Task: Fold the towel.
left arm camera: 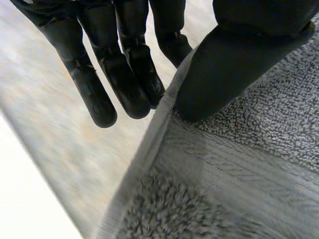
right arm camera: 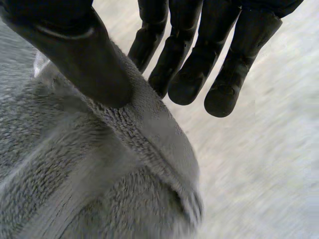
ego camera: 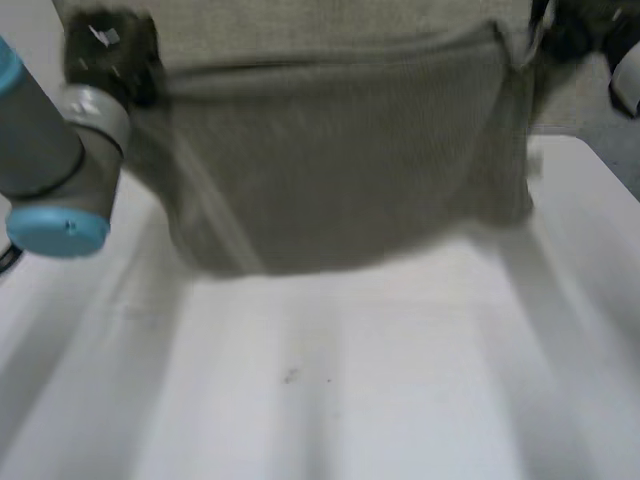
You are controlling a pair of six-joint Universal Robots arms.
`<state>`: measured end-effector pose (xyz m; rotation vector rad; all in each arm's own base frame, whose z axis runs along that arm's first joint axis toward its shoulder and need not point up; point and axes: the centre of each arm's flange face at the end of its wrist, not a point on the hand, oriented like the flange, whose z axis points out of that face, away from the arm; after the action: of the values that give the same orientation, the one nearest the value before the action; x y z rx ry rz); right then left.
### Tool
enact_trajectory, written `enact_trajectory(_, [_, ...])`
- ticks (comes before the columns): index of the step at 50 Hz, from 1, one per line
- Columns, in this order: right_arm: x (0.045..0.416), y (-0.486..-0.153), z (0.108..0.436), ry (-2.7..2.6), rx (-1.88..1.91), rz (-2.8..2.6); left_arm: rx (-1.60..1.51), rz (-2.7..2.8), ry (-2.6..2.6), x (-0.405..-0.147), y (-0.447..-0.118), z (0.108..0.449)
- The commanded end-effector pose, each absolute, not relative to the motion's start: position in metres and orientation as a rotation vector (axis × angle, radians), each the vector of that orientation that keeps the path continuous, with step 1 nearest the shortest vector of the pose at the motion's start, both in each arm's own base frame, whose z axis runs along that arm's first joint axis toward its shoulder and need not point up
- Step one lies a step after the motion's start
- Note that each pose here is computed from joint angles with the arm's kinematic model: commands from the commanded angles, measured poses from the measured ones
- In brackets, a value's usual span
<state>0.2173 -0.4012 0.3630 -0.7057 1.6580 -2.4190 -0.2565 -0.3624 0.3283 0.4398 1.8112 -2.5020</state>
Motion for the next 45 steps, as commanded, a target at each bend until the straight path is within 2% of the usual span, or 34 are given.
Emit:
enact_trajectory(1, [0.213,-0.399,0.372,1.611,-0.604,-2.413,0.351,-2.548,1.735,-0.247,-0.356,0.351])
enact_trajectory(3, [0.215,-0.397,0.359,1.675,-0.631,-2.332,0.369,-2.516,1.778,-0.247,-0.353,0.339])
enact_trajectory(5, [0.219,-0.392,0.332,1.786,-0.692,-2.157,0.425,-2.408,1.896,-0.245,-0.343,0.306])
enact_trajectory(8, [0.222,-0.392,0.314,1.842,-0.728,-2.07,0.449,-2.352,1.957,-0.243,-0.336,0.289])
enact_trajectory(10, [0.223,-0.389,0.277,1.955,-0.816,-1.931,0.5,-2.209,2.087,-0.236,-0.323,0.249])
enact_trajectory(11, [0.223,-0.389,0.277,1.956,-0.817,-1.931,0.5,-2.208,2.088,-0.236,-0.323,0.249])
enact_trajectory(13, [0.222,-0.384,0.239,2.063,-0.92,-1.82,0.546,-2.075,2.198,-0.23,-0.306,0.213])
enact_trajectory(14, [0.222,-0.384,0.239,2.064,-0.921,-1.819,0.546,-2.074,2.198,-0.23,-0.306,0.213])
enact_trajectory(18, [0.211,-0.375,0.192,2.184,-1.059,-1.703,0.601,-1.895,2.324,-0.221,-0.279,0.172])
enact_trajectory(21, [0.201,-0.368,0.174,2.236,-1.098,-1.641,0.638,-1.816,2.378,-0.218,-0.263,0.155])
enact_trajectory(27, [0.189,-0.36,0.161,2.296,-1.083,-1.58,0.685,-1.762,2.419,-0.218,-0.244,0.145])
enact_trajectory(32, [0.181,-0.345,0.156,2.316,-1.067,-1.564,0.785,-1.784,2.443,-0.229,-0.224,0.145])
enact_trajectory(45, [0.189,-0.317,0.138,2.083,-1.142,-1.694,0.796,-1.866,2.409,-0.234,-0.228,0.148])
